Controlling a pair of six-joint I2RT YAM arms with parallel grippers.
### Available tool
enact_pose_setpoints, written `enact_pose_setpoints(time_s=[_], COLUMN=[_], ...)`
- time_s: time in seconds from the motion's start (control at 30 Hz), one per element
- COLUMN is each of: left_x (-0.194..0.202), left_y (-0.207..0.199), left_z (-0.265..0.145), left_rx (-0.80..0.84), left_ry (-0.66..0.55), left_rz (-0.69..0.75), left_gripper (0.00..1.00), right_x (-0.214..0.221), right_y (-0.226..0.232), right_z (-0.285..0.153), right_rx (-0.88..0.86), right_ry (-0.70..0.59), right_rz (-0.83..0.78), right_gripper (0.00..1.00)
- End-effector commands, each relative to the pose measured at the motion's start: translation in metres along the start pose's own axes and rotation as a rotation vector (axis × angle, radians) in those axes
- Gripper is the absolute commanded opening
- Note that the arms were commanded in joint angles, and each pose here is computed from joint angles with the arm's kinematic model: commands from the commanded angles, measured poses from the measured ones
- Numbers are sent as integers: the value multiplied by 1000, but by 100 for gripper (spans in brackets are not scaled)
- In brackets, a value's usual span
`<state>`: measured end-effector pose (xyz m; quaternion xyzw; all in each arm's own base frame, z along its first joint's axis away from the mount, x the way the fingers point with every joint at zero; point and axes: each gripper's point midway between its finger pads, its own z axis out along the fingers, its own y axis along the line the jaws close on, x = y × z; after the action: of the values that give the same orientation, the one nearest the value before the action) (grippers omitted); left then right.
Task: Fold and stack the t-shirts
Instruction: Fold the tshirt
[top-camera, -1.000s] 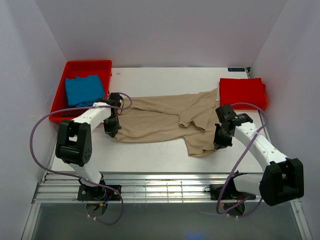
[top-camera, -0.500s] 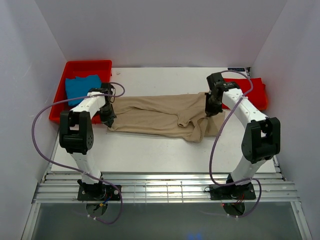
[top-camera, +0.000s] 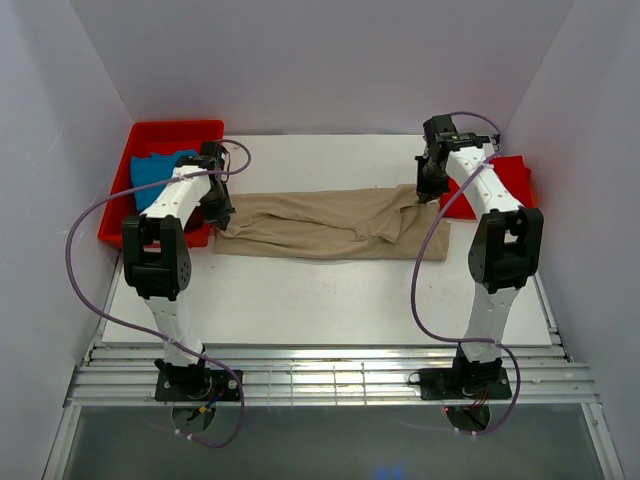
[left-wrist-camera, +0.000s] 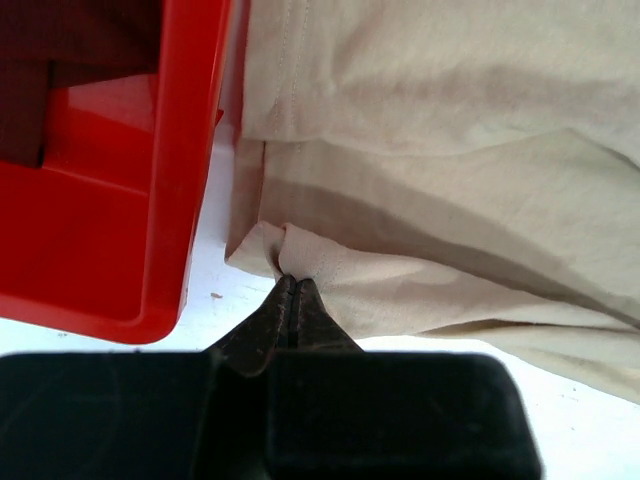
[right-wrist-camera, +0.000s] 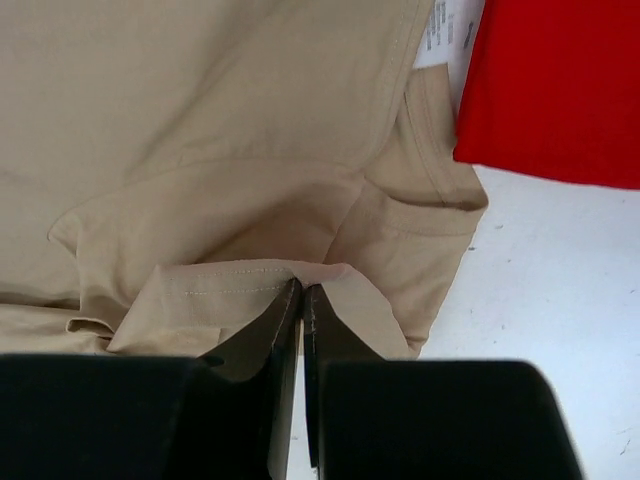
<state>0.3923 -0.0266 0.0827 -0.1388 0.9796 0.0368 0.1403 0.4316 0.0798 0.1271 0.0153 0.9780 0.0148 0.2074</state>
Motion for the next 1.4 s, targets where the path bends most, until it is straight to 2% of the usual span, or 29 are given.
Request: enact_pose_setpoints(time_s=[0.0,0.5,1.03,1.37], left_x=[-9,-36,-47,-55], left_y=[0,8,5,0], left_z=[-5,-8,10,3], left_rx=[20,34,78,104], left_ry=[-2,-35,-10,-40], left_rz=[-1,-54,-94,-123], left_gripper=[0,0,0,0], right_x=[-21,-41,-57,-67], right_y=[0,-10,-18,-20], right_z=[-8,12,33,34], right_rx=[-25,-28,-40,-40], right_ry=[-23,-2,5,-23], right_rz=[-22,-3,38,58], right_gripper=[8,8,8,9])
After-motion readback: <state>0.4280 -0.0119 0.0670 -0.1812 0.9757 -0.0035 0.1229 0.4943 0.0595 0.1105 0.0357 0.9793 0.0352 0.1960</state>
